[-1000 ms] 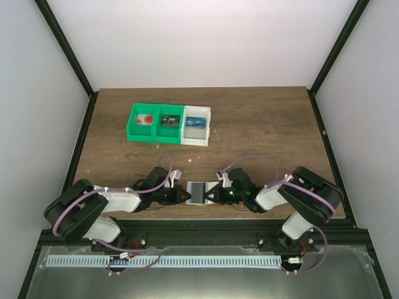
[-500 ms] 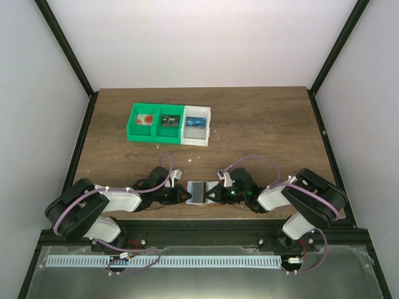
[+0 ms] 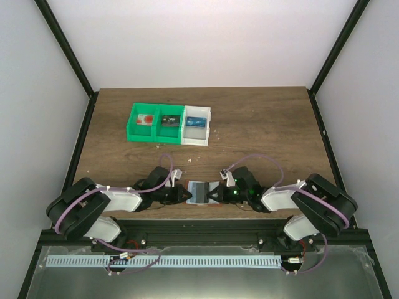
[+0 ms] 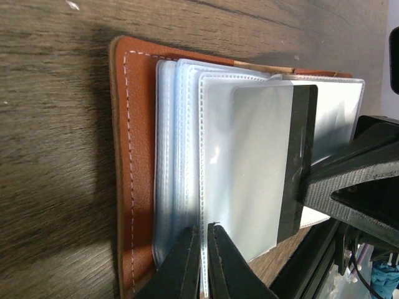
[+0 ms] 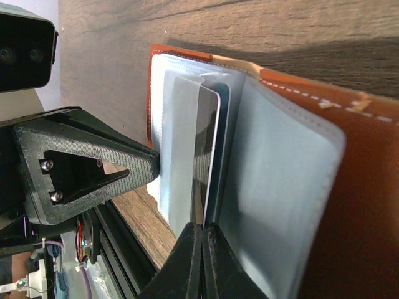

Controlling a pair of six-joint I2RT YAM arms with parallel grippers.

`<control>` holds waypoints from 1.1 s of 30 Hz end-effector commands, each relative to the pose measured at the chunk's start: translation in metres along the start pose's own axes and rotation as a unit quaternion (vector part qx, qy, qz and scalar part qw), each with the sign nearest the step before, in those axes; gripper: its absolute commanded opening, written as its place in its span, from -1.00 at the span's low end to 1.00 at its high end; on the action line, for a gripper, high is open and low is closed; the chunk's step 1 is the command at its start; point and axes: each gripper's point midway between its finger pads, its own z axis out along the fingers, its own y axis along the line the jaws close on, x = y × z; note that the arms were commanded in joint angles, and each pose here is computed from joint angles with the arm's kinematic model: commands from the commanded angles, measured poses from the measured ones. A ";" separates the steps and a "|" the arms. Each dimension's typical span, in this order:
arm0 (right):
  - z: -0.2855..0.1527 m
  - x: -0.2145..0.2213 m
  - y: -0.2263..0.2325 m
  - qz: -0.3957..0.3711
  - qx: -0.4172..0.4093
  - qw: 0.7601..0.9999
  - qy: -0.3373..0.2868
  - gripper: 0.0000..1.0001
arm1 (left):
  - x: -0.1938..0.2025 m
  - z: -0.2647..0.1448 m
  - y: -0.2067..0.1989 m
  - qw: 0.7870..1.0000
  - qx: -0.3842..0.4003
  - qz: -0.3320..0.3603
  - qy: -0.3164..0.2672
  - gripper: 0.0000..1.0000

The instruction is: Take the credit cards out of the card holder

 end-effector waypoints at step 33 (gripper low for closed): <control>-0.080 -0.041 0.086 0.096 -0.021 0.992 -0.079 -0.99 | -0.065 -0.090 -0.107 0.938 0.001 0.301 -0.173 -0.02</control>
